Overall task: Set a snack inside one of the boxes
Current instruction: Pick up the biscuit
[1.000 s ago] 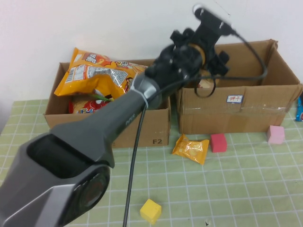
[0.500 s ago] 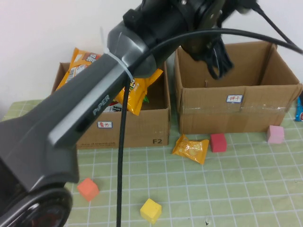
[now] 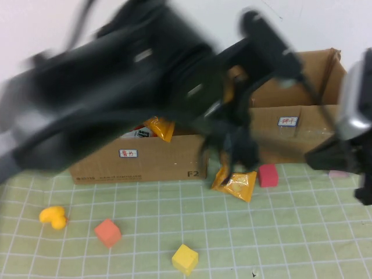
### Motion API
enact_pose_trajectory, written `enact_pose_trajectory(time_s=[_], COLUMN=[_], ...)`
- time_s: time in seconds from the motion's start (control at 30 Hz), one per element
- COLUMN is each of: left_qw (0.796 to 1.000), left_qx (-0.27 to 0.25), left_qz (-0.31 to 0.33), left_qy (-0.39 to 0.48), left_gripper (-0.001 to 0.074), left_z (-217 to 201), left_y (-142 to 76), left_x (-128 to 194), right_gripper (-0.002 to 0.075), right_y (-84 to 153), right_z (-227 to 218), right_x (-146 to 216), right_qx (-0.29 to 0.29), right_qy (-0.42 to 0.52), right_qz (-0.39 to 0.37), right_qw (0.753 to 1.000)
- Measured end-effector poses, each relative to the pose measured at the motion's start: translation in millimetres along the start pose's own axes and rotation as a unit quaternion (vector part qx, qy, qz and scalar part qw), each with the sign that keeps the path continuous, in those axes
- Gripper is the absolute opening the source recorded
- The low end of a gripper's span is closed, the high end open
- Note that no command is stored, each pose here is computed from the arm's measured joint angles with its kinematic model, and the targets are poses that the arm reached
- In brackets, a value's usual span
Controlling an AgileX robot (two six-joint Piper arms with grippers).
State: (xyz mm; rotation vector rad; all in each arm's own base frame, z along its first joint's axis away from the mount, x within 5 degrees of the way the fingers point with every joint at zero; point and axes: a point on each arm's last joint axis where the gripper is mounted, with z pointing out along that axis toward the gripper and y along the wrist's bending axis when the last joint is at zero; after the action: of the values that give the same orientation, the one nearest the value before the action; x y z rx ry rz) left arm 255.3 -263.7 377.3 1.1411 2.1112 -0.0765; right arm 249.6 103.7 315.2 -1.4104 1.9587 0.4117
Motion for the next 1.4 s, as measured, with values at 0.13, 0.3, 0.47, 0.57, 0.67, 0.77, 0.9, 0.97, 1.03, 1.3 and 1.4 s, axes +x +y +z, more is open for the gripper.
enact_pose_trajectory(time_s=[0.13,0.3,0.47,0.57,0.67,0.77,0.9,0.97,1.03,1.3,1.4], left_qw=[1.000,0.998,0.995,0.992,0.990,0.988,0.989,0.990,0.991,0.992,0.992], left_qx=[-0.002,-0.013,-0.016,-0.017,-0.020,-0.023,-0.025,-0.026,-0.026,-0.029,-0.030], left_qz=[-0.019,-0.054,-0.094,-0.108,-0.113,-0.115,-0.117,-0.118,-0.119,-0.120,-0.121], left_qy=[0.001,0.009,-0.021,-0.057,-0.088,-0.102,-0.085,-0.068,-0.051,-0.019,-0.009], left_gripper=[0.0000,-0.0001,-0.0001,-0.0001,-0.0001,-0.0001,-0.0001,-0.0001,-0.0001,-0.0001,-0.0001], left_z=[-24.7,-53.1,-78.1,-93.6,-107.7,-114.9,-116.9,-116.5,-115.8,-115.3,-115.2], left_y=[-7.0,-12.7,-17.2,-16.8,-14.9,-13.9,-13.6,-13.7,-14.2,-14.4,-14.5], left_x=[52.5,114.4,156.8,166.2,169.2,171.2,175.8,178.9,182.2,188.1,190.0], right_gripper=[-0.0002,0.0001,0.0155,0.0361,0.0555,0.0622,0.0632,0.0631,0.0625,0.0554,0.0485], right_y=[-6.4,-18.0,-24.8,-26.2,-28.5,-36.3,-51.7,-58.4,-65.4,-84.3,-87.0], right_z=[29.0,76.0,124.2,154.1,180.8,203.6,231.0,243.9,258.2,305.9,310.5], right_x=[-11.2,-13.7,-6.3,-0.8,2.1,6.2,14.4,18.7,22.5,35.3,37.1], right_qx=[-0.019,-0.042,-0.075,-0.090,-0.080,-0.056,-0.025,-0.014,-0.004,0.025,0.029], right_qy=[0.028,0.058,0.102,0.132,0.156,0.173,0.198,0.210,0.219,0.223,0.233], right_qz=[-0.024,-0.018,-0.034,-0.055,-0.067,-0.058,-0.033,-0.017,-0.003,0.036,0.046], right_qw=[0.999,0.997,0.991,0.986,0.982,0.981,0.979,0.977,0.976,0.974,0.971])
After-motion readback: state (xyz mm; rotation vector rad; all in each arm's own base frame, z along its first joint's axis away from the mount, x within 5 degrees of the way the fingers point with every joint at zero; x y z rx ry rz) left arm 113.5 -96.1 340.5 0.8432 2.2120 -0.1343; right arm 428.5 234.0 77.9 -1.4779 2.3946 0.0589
